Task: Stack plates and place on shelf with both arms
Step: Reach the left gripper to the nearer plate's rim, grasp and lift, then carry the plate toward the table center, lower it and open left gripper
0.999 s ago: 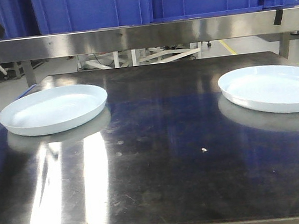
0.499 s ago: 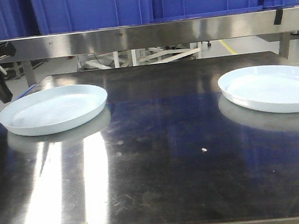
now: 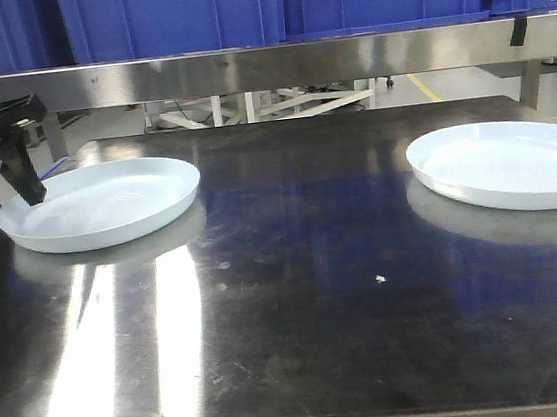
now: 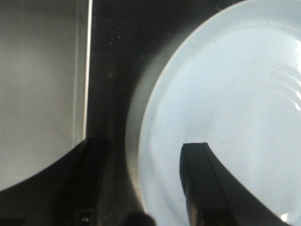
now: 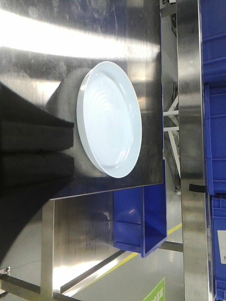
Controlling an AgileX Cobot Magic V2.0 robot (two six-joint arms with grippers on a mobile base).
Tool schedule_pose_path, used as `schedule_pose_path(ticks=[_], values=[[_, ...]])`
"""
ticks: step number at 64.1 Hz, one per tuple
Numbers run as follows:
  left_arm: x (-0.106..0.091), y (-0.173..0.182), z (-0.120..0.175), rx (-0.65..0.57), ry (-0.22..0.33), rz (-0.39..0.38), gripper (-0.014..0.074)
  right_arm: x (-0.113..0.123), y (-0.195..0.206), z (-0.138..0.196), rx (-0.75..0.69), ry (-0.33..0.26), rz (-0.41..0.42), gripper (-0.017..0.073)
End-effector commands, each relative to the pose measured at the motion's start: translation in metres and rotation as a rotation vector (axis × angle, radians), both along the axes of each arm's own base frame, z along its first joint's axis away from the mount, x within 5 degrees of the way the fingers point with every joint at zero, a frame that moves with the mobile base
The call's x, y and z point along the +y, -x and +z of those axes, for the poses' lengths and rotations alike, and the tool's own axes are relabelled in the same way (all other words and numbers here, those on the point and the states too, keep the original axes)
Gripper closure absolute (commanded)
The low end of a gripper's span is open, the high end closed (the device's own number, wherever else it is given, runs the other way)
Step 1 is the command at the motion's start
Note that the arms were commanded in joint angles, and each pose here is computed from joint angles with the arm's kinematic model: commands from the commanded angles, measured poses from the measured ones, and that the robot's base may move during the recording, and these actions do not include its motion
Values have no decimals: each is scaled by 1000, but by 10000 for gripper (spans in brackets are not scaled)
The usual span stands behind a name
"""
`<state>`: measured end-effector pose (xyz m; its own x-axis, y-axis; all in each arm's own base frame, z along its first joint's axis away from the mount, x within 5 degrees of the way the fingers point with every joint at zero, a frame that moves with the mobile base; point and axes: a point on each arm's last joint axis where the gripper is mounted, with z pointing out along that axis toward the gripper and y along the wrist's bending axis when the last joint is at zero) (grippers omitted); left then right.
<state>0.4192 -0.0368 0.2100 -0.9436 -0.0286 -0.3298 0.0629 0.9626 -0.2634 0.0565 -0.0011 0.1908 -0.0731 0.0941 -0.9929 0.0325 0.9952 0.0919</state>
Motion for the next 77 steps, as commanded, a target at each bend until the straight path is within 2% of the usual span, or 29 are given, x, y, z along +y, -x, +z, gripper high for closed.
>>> schedule_pose_path(ticks=[1,9,32,42,51,62,69,77], values=[[-4,0,29,-83,24,11,193,-1,1,9,-101,5,-12,508],[-5,0,27,-74,24,6,228,-1,1,9,-101,5,-12,508],[-5,0,27,-71,21,3,510,-1,1,9,-101,5,-12,508],[-6,-1,35,-67,25,-9,508,-1,1,9,-101,5,-12,508],[-11,-3,52,-69,58,-29,509,-1,1,9,-101,5,-12,508],[-37,-3,76,-94,117,-93,511,-1,1,9,-101,5,-12,508],[-66,1,80,-104,150,-149,511,-1,1,9,-101,5,-12,508],[-96,8,81,-116,164,-211,511,-1,1,9,-101,5,-12,508]])
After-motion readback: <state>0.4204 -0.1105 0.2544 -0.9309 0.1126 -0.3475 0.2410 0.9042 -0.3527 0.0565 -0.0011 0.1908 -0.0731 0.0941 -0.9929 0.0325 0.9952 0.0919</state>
